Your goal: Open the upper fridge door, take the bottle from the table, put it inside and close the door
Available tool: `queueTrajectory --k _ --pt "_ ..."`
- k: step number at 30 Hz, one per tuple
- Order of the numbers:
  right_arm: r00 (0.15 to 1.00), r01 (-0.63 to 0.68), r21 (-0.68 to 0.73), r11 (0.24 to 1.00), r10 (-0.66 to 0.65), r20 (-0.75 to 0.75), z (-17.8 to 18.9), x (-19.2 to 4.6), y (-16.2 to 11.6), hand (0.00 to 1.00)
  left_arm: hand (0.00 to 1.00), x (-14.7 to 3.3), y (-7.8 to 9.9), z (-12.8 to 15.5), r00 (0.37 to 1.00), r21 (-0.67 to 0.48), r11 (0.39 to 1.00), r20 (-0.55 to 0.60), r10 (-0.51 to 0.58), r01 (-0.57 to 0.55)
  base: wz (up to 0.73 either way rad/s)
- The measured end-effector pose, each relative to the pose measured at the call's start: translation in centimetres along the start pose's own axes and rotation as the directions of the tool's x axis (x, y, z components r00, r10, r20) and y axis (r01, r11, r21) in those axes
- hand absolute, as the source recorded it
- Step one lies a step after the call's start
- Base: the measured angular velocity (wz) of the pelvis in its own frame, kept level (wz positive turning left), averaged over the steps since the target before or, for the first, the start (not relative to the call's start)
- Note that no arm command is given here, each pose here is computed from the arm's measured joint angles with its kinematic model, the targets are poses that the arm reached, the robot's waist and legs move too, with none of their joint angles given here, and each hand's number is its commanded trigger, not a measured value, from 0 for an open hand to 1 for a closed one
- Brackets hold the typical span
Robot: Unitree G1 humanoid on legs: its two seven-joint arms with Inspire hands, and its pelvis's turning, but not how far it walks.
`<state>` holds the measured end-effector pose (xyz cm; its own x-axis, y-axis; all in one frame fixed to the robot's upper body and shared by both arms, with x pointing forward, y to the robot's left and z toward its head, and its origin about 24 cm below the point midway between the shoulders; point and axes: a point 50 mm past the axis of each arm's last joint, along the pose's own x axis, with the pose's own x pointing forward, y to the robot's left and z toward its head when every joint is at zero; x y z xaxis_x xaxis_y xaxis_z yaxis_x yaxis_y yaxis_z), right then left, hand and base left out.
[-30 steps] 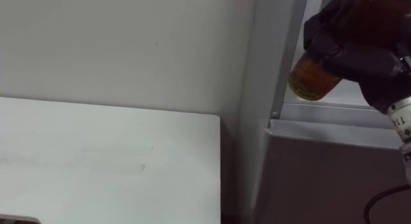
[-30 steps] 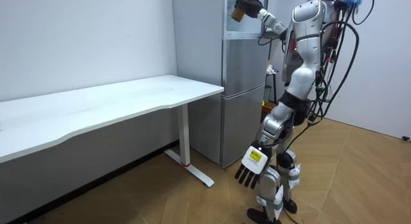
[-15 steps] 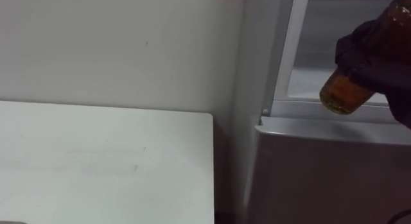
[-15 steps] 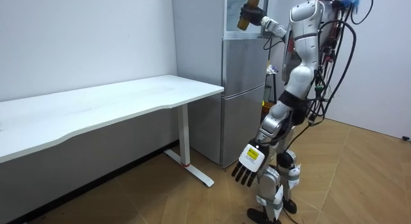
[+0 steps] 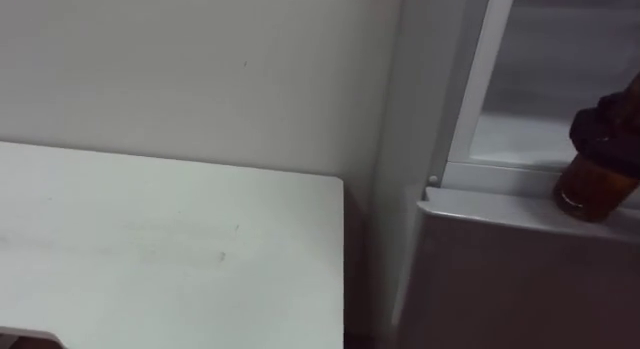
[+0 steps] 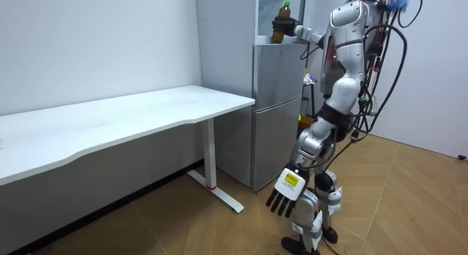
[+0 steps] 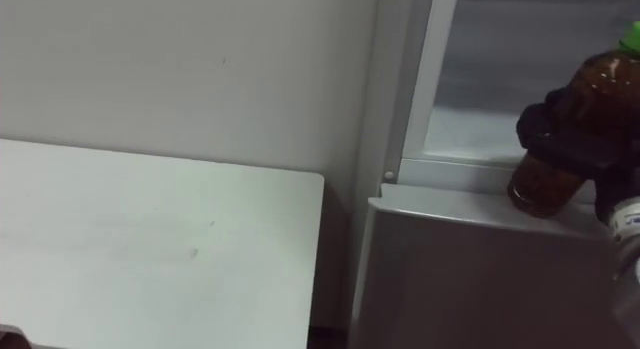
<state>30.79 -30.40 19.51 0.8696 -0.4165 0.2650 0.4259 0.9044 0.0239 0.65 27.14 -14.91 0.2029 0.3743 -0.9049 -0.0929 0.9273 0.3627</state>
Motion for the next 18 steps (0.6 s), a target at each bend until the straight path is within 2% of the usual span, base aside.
queueTrajectory --k 10,18 --pt "0.996 0.092 0.000 0.996 -0.092 0.018 0.7 0.5 -0.1 1.00 0.00 -0.1 0.6 -0.6 1.000 -0.020 1.000 -0.020 0.017 -0.017 -0.01" --pt "0.975 0.222 0.011 0.975 -0.222 0.015 2.3 2.4 -1.0 1.00 0.00 -0.7 0.9 -3.1 0.995 -0.014 0.999 -0.091 0.029 -0.030 0.02"
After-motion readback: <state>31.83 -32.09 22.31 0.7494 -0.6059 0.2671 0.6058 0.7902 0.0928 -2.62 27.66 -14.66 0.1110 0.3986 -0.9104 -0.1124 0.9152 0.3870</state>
